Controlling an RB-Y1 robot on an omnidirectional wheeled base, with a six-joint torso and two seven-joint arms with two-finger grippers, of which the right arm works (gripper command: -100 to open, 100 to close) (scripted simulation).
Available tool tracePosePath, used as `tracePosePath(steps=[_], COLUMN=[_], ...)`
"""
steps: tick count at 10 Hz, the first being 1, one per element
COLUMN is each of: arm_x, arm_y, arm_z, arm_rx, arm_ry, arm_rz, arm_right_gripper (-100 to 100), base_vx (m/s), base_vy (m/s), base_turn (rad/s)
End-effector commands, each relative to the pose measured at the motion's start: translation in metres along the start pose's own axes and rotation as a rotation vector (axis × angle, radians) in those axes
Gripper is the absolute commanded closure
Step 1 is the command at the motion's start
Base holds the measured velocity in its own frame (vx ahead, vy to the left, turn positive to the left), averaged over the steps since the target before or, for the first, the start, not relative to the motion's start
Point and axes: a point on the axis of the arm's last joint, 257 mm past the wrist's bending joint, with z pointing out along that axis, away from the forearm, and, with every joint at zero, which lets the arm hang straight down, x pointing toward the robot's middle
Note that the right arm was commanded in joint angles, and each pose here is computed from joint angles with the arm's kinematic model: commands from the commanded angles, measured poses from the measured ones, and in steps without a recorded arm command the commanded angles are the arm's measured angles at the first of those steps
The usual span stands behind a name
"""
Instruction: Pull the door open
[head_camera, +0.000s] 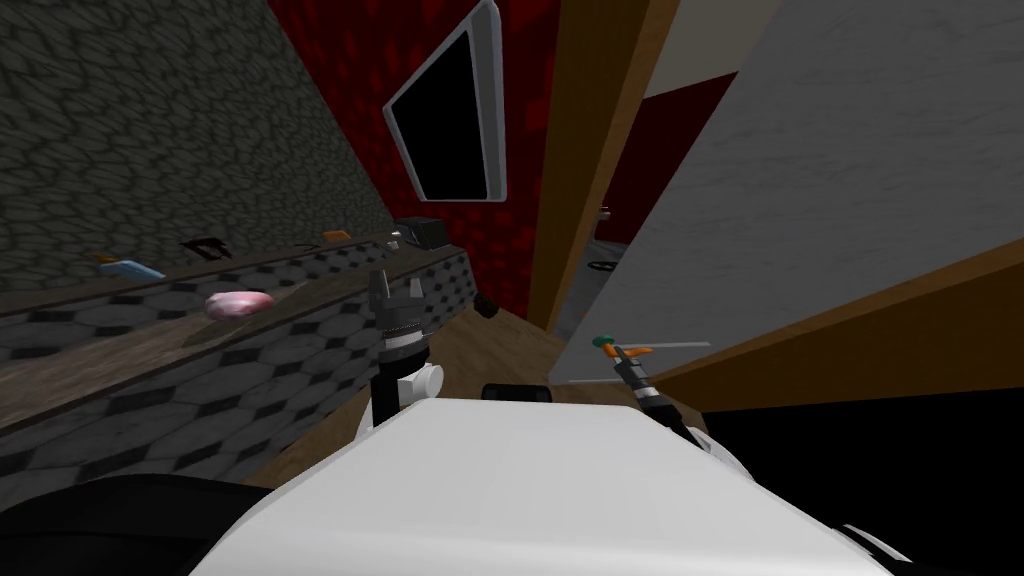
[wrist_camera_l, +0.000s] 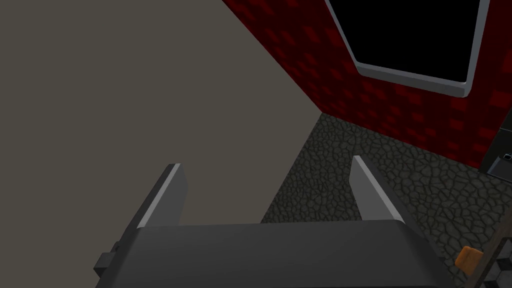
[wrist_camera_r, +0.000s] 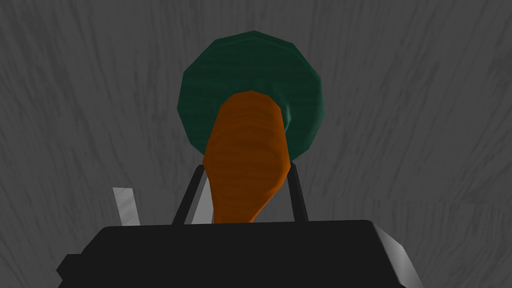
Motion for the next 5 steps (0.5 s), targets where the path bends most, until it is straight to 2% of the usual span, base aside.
tracePosePath(steps=[1,3,5], arm_x=[-0.002,-0.005,-0.007], arm_y=[0.001,0.002,0.003], arm_z=[-0.0066,-0.0184,-0.0281], arm_rx=[-0.003,-0.005,-0.006], arm_ry=[0.004,0.012,0.019], arm_rz=[-0.002,-0.005,-0.008], arm_right_gripper=[100,100,100], base_vx=[-0.201,-0.24,-0.213], base_vy=[-0.099,-0.096,-0.076], base_turn=[0.197,0.224,0.169])
